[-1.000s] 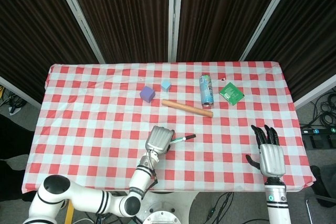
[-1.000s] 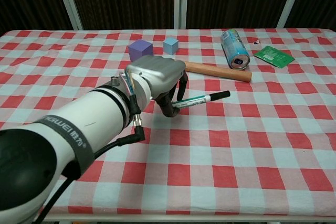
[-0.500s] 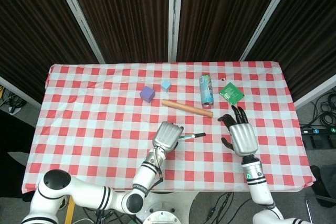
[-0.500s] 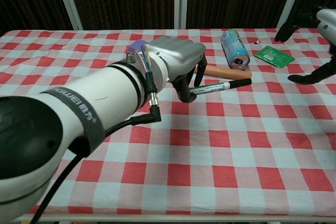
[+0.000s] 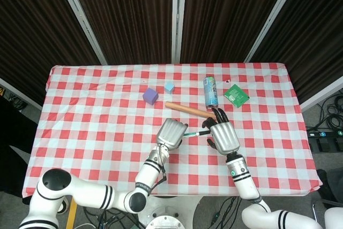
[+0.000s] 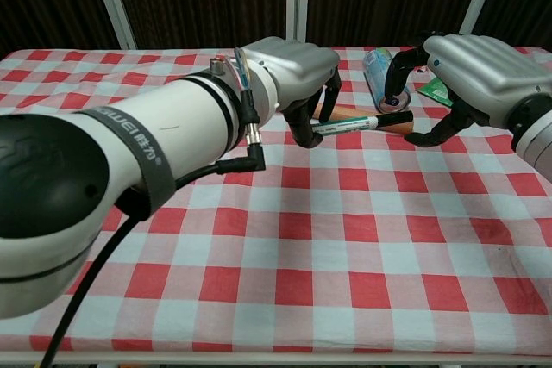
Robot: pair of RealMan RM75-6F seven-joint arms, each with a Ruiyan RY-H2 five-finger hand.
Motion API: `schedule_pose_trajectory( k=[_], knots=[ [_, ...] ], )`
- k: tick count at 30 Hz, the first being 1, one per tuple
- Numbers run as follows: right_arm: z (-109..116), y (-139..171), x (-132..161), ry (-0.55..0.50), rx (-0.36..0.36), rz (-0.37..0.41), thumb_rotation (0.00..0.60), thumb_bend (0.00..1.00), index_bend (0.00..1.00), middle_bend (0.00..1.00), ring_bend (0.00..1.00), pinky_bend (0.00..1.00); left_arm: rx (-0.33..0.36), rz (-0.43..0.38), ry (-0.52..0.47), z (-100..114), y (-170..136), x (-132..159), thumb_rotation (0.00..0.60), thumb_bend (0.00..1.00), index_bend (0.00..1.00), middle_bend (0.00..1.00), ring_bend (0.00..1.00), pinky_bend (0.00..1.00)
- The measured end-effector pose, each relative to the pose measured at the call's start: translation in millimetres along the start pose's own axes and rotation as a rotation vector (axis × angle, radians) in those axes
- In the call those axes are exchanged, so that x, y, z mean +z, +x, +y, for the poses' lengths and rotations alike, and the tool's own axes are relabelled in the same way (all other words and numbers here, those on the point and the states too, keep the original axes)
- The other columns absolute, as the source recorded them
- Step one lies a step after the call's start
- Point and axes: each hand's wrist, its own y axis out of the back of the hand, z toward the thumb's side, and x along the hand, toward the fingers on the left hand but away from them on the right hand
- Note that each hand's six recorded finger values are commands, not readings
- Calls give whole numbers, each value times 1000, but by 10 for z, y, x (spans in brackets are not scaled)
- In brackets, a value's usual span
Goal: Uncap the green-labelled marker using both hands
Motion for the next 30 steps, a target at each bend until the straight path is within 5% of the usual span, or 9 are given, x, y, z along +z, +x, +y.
schedule_pose_trajectory(
  k=[30],
  knots=[
    [-87,-84,118,-17,-16,22,600,120,552,474,163,179,11,-16,-5,27,-75,44,600,399,557,603,527,567]
  ],
)
